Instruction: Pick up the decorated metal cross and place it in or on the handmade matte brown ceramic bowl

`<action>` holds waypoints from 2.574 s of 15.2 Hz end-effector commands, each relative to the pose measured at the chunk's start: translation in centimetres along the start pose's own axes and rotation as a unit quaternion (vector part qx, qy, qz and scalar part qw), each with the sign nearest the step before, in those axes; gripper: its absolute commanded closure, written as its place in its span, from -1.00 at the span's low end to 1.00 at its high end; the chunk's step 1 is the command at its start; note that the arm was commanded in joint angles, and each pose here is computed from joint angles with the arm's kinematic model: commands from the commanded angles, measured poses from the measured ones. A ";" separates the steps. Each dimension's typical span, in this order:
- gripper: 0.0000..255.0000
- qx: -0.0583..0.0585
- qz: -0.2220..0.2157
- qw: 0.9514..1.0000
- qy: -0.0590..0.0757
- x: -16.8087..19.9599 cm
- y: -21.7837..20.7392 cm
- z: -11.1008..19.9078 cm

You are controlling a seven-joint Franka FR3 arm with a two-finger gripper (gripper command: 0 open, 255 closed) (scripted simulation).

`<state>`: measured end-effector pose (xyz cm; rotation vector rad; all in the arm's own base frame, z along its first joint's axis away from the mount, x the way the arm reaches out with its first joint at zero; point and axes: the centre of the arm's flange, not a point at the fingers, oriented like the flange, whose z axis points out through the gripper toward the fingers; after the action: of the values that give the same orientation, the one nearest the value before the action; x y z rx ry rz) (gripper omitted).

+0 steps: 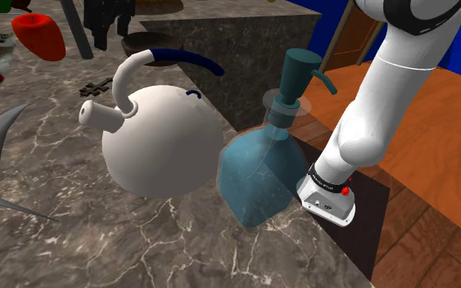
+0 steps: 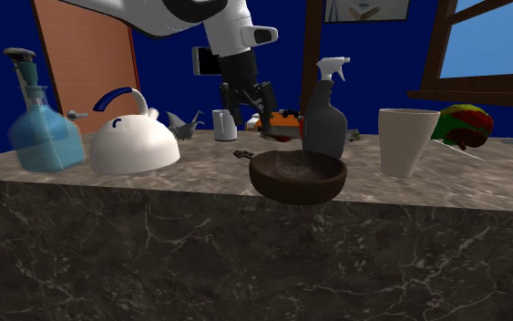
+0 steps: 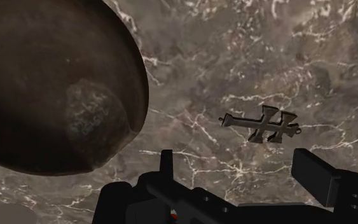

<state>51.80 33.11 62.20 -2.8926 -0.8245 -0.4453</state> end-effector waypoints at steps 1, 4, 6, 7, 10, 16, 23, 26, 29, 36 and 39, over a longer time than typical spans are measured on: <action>-1.00 0.001 -0.003 1.000 0.002 0.6 -0.4 0.5; -1.00 0.001 -0.003 1.000 0.002 0.6 -0.4 2.1; -1.00 0.001 -0.003 1.000 0.002 0.6 -0.4 3.1; -1.00 0.001 -0.003 1.000 0.002 0.6 -0.4 4.0; -1.00 0.001 -0.003 1.000 0.002 0.6 -0.4 4.0; 1.00 0.001 -0.003 1.000 0.002 0.6 -0.4 4.0; 1.00 0.001 -0.003 1.000 0.002 0.6 -0.4 4.0; -1.00 0.001 -0.003 1.000 0.002 0.6 -0.4 4.0; -1.00 -0.008 0.040 0.998 -0.039 0.8 -4.4 4.0; -1.00 -0.016 0.077 0.994 -0.075 1.0 -7.9 6.1; -1.00 -0.016 0.077 0.994 -0.075 0.8 -7.9 7.7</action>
<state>50.23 41.43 55.85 -3.0202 -0.6110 -0.2293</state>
